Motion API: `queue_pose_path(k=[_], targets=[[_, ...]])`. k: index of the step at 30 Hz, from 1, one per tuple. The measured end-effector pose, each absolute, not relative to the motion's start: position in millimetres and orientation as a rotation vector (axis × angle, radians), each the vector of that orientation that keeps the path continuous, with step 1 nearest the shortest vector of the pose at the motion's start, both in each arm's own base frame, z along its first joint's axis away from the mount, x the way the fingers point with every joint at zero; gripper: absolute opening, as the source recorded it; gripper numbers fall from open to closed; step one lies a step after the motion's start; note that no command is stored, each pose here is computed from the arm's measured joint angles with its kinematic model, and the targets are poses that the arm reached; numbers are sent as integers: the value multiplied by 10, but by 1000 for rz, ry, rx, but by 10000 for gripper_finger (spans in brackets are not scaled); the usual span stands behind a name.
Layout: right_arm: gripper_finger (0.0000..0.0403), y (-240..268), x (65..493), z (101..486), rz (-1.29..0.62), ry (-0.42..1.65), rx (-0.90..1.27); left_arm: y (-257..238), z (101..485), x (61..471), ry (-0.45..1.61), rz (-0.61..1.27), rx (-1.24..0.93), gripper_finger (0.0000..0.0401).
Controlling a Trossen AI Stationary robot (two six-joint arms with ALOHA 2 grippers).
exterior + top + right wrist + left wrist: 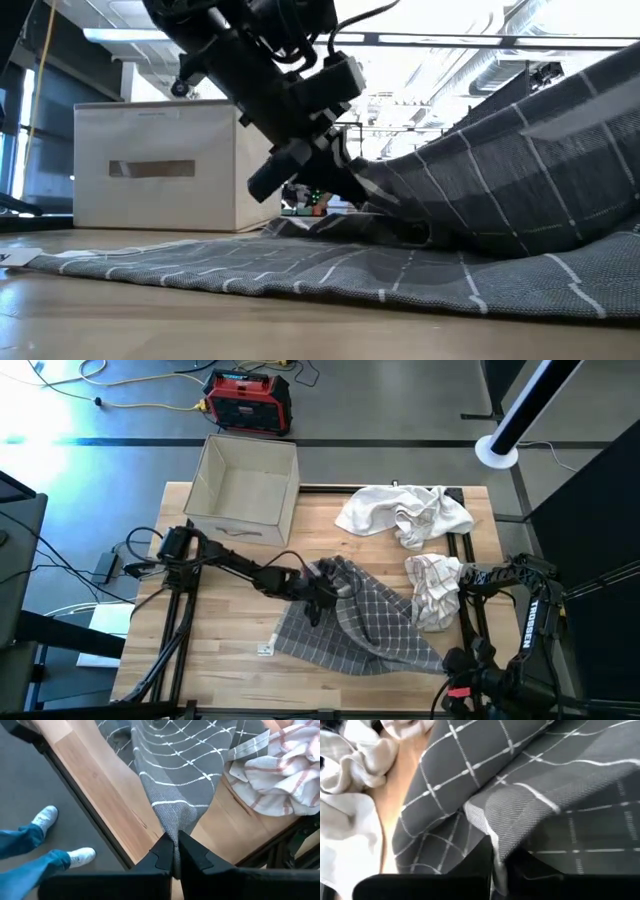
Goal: Fold towel
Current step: Fold the gray towel
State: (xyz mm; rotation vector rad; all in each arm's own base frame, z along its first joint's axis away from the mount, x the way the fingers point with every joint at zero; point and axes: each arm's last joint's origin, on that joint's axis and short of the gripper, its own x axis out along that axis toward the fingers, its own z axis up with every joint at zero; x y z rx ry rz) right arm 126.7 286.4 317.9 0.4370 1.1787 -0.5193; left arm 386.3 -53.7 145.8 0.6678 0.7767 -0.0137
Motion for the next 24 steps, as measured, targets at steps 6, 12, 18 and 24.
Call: queue_pose_path(k=[6, 12, 18, 24], targets=[[0, 2785, 1297, 3256, -529, 1096, 470, -553, 1929, 3667, 784, 85, 571, 3], [0, 2401, 1469, 3577, -497, 912, 501, -529, 2617, 3184, 746, 144, 400, 1], [0, 1788, 1683, 3936, -520, 722, 452, -523, 3178, 2518, 674, 237, 119, 0], [0, 1260, 1659, 4307, -568, 524, 322, -487, 3625, 1801, 455, 391, -139, 0]])
